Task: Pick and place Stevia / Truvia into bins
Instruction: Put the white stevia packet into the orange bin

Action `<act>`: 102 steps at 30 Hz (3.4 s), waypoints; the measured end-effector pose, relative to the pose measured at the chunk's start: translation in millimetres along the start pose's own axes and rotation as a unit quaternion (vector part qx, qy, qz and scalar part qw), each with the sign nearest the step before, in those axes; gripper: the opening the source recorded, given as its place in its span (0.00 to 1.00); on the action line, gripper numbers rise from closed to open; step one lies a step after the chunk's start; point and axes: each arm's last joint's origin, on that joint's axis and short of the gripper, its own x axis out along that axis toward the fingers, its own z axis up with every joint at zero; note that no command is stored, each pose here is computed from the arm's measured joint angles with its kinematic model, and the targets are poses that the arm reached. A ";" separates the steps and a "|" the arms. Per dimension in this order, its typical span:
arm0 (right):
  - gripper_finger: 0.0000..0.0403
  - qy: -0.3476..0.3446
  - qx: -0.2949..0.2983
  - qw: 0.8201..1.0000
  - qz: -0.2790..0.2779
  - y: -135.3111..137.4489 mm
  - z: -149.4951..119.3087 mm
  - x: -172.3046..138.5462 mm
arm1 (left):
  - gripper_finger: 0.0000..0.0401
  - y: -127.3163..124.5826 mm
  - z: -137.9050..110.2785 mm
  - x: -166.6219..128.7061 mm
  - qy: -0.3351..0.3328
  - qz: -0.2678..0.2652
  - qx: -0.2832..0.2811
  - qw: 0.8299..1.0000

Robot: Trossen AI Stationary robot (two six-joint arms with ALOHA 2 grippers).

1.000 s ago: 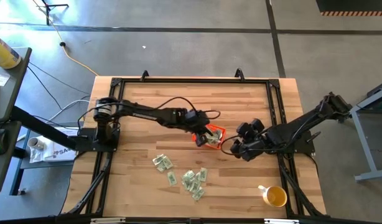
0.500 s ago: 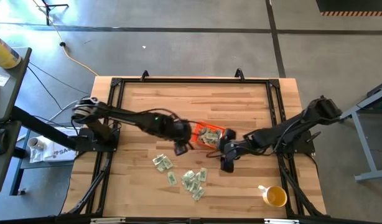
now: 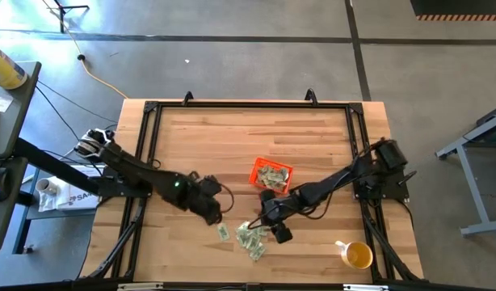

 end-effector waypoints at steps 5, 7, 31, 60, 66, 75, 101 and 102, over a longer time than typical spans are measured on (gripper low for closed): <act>0.62 0.028 0.001 1.000 -0.002 -2.6 -0.5 14.6 | 0.56 -4.3 -10.9 -2.4 0.004 0.001 -0.007 1.000; 0.62 0.043 0.002 0.999 -0.002 -2.9 -4.0 17.0 | 0.56 -3.6 -12.9 -2.9 0.007 0.007 -0.008 1.000; 0.03 0.124 0.149 0.978 -0.073 -3.4 -16.3 -2.0 | 0.56 3.1 -14.1 -3.1 -0.004 0.051 0.002 0.999; 0.46 0.075 0.355 0.901 -0.240 -94.6 -21.3 -106.7 | 0.56 27.3 19.6 21.0 0.063 0.011 -0.072 0.995; 0.61 0.092 0.323 0.909 -0.248 -73.1 -19.9 -104.6 | 0.56 25.4 16.2 30.0 0.086 0.026 -0.075 0.993; 0.63 0.130 0.277 0.925 -0.226 -40.7 -21.6 -101.2 | 0.56 19.8 -0.2 34.5 0.139 0.048 0.014 0.989; 0.63 0.127 0.296 0.907 -0.273 16.5 -28.9 -103.1 | 0.56 44.3 -83.3 72.5 0.176 -0.059 -0.051 0.981; 0.63 0.127 0.300 0.905 -0.274 17.2 -29.3 -103.3 | 0.56 44.2 -83.2 72.6 0.175 -0.059 -0.052 0.981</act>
